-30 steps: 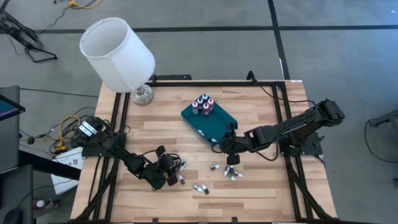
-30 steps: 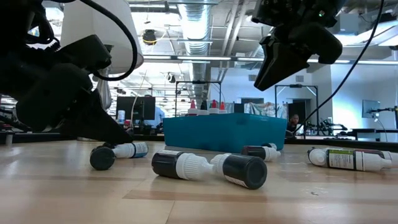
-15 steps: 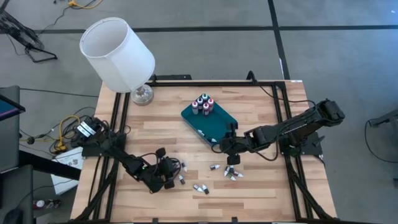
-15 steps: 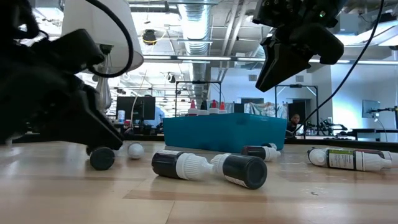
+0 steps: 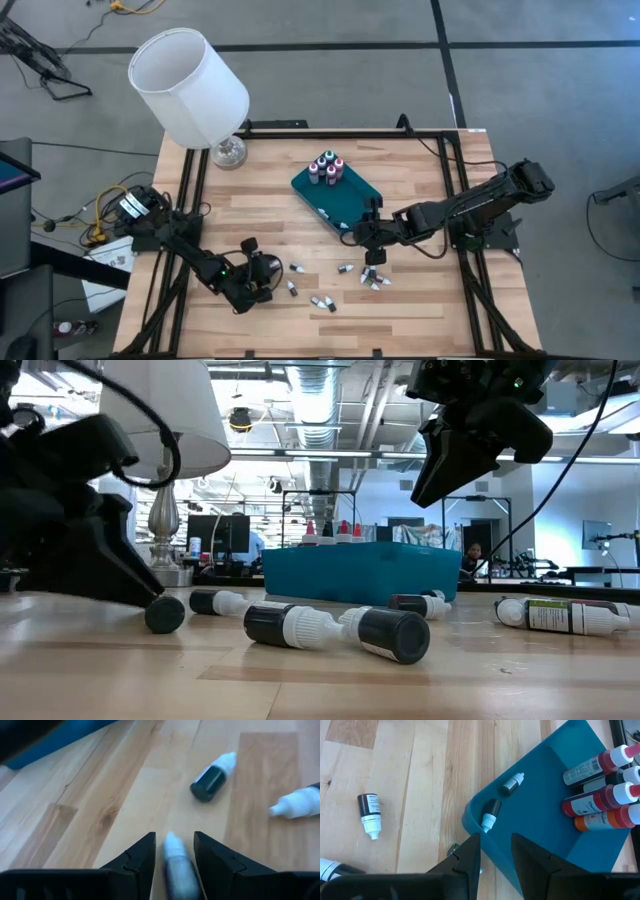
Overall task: Pick & Place food coloring
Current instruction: Put the small violet food coloring bottle into the blue bin
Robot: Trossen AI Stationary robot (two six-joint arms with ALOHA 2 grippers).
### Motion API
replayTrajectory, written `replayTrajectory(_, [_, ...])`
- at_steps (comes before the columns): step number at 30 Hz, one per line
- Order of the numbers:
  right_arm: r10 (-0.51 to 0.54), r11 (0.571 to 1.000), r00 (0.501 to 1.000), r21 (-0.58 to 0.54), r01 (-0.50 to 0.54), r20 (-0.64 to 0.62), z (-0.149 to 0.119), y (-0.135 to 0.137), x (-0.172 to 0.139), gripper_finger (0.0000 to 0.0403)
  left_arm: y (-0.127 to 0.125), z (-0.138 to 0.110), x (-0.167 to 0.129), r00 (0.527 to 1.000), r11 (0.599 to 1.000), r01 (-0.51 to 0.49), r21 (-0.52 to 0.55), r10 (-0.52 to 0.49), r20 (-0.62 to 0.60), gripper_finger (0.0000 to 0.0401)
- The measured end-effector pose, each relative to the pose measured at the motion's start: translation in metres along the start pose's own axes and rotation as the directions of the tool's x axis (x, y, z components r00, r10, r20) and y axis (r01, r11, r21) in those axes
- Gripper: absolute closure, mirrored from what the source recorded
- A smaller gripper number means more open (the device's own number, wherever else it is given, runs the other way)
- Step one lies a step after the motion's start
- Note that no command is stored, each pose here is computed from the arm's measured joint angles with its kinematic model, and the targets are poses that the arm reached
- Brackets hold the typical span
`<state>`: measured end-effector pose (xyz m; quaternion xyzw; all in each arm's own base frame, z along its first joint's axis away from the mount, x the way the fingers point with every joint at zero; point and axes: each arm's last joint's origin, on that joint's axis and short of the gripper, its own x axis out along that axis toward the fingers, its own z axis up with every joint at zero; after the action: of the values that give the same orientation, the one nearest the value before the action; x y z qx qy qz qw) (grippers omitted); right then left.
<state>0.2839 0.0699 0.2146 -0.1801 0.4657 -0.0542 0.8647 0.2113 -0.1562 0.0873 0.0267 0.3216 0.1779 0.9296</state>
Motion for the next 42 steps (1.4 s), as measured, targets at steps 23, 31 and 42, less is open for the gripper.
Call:
replayTrajectory(23, [0.002,1.0,1.0,0.0,-0.002,0.0,0.0,0.0,0.0,0.0301,0.003,-0.004,-0.0012,0.996,0.999,0.016,-0.046,-0.021,-0.092,0.0248])
replayTrajectory(31, [0.002,1.0,1.0,-0.001,-0.002,0.0,0.0,0.0001,0.0,0.0301,0.0028,-0.0045,-0.0011,0.994,0.998,0.027,-0.054,-0.032,-0.105,0.0254])
replayTrajectory(42, [0.002,1.0,1.0,-0.001,-0.002,0.0,0.0,0.0001,0.0,0.0301,0.0021,-0.0052,-0.0011,0.993,0.998,0.035,-0.053,-0.041,-0.112,0.0322])
